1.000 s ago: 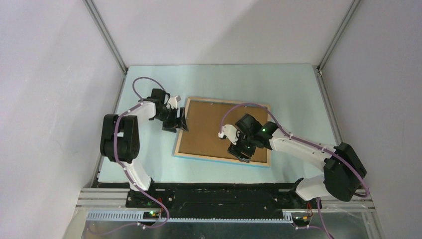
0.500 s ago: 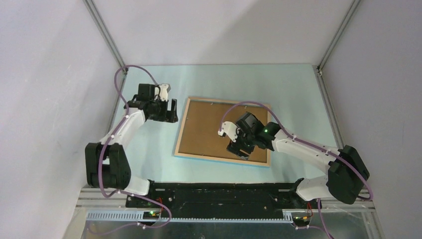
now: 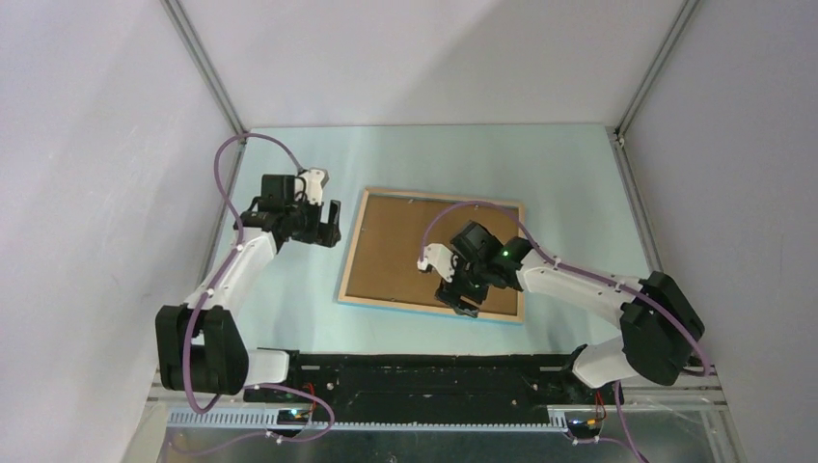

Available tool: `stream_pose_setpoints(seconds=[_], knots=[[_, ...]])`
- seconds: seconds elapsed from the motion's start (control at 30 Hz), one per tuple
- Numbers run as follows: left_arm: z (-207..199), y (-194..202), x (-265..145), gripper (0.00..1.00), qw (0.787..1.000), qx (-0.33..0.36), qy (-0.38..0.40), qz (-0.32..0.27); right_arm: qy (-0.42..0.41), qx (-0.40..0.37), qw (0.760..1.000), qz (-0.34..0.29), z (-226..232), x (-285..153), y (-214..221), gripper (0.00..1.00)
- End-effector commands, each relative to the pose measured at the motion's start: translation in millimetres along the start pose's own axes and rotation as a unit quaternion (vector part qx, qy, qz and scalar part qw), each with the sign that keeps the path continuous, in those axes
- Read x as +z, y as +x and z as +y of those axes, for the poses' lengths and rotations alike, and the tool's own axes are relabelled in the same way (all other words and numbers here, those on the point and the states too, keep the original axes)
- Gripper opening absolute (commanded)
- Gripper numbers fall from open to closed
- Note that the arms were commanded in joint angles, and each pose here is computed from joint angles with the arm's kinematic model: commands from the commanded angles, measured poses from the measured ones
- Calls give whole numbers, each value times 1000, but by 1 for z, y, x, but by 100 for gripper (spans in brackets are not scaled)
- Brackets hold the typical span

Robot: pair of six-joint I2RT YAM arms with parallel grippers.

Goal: Put the photo into the frame
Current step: Turn over the photo frame at the center of the board.

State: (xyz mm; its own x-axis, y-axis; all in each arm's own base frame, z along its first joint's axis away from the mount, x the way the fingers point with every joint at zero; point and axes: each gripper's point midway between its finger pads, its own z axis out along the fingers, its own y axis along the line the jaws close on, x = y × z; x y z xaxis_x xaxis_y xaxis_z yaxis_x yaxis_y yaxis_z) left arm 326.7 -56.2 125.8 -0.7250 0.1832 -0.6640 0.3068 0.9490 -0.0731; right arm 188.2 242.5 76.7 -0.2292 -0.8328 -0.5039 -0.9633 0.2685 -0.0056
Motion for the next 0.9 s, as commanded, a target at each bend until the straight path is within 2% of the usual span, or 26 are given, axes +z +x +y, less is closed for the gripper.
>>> stream_pose_setpoints(seconds=[0.0,0.37,0.47,0.87], knots=[[1,-16,-9,93,999,22,-3,-42,0,-26,1000,10,5,9,-2,73],[3,-11,-11,97,999,28,-10,-44,34,-39,996,68,6,32,9,72],[5,-10,-10,99,999,28,-13,-42,46,-38,996,73,3,34,7,71],[12,-3,0,100,999,26,-27,-22,47,-50,994,82,10,36,2,66]])
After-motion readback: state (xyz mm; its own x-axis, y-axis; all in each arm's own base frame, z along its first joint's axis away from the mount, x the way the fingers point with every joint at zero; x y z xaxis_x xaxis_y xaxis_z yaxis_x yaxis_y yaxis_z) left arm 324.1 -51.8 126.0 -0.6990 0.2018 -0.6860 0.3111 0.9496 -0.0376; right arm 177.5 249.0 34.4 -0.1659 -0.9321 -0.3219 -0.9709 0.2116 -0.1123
